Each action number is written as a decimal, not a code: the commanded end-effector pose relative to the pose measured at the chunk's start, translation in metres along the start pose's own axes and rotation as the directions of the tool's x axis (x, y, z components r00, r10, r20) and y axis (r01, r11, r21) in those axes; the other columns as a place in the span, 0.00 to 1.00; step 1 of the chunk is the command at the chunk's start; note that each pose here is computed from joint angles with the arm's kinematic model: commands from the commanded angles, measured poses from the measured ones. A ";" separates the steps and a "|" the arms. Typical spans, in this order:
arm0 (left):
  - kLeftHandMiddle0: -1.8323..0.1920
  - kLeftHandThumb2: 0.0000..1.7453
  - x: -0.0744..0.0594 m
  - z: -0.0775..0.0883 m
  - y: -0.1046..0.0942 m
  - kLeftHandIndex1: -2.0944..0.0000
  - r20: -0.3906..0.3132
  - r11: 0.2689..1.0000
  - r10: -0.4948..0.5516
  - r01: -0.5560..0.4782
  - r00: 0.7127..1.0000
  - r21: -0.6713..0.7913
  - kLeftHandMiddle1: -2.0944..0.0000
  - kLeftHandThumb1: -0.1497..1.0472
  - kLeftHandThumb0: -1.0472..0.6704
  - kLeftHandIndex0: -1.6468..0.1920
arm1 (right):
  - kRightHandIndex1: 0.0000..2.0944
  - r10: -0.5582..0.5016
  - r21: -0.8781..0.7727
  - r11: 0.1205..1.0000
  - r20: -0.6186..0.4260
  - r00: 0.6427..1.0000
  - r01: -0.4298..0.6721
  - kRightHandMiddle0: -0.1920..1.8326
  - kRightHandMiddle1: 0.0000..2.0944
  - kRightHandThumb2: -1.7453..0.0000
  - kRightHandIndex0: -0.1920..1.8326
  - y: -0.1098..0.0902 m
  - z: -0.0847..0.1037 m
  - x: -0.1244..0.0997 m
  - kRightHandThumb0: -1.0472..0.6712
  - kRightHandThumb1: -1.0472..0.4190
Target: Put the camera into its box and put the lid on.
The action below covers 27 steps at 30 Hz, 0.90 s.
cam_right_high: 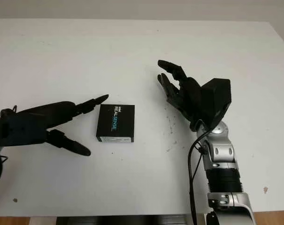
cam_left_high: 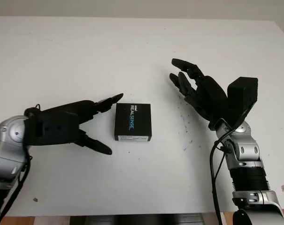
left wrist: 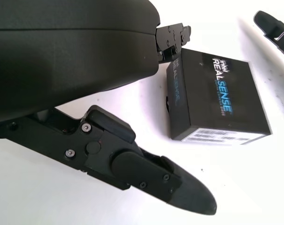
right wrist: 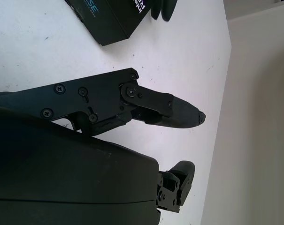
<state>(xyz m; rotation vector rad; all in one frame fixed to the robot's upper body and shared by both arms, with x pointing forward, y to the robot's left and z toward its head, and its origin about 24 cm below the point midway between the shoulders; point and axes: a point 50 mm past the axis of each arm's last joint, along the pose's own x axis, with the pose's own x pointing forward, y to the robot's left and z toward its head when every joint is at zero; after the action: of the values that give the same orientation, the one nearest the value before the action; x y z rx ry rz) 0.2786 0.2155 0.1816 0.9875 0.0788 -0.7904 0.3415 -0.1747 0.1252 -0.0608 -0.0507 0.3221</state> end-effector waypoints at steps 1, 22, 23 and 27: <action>1.00 0.01 -0.010 0.005 0.011 1.00 0.021 1.000 -0.008 0.008 1.000 0.004 1.00 0.80 0.22 1.00 | 0.02 -0.003 -0.014 1.000 0.007 1.000 0.003 0.02 0.33 0.65 0.17 -0.002 0.002 -0.003 0.30 0.00; 1.00 0.34 0.006 -0.024 -0.002 1.00 0.036 0.306 0.874 -0.490 0.485 -0.816 1.00 1.00 0.19 1.00 | 0.00 -0.001 -0.044 0.999 0.127 0.992 0.006 0.00 0.12 0.62 0.06 0.021 0.013 -0.003 0.27 0.00; 1.00 0.34 0.010 -0.025 -0.004 1.00 0.022 0.296 0.875 -0.499 0.483 -0.815 1.00 1.00 0.18 1.00 | 0.00 -0.002 -0.056 0.998 0.134 0.991 0.010 0.00 0.08 0.62 0.03 0.023 0.014 -0.003 0.27 0.00; 1.00 0.35 0.024 -0.029 -0.010 1.00 -0.015 0.291 0.861 -0.516 0.509 -0.805 1.00 1.00 0.17 1.00 | 0.00 -0.020 -0.067 0.997 0.155 0.988 0.030 0.00 0.01 0.61 0.00 0.029 0.014 -0.002 0.24 0.00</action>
<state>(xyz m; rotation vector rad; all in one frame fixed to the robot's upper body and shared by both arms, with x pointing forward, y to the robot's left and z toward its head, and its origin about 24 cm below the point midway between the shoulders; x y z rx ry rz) 0.2959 0.2247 0.1472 -0.0572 -0.4047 -0.0252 0.3330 -0.1497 0.1352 -0.1078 -0.1913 0.3003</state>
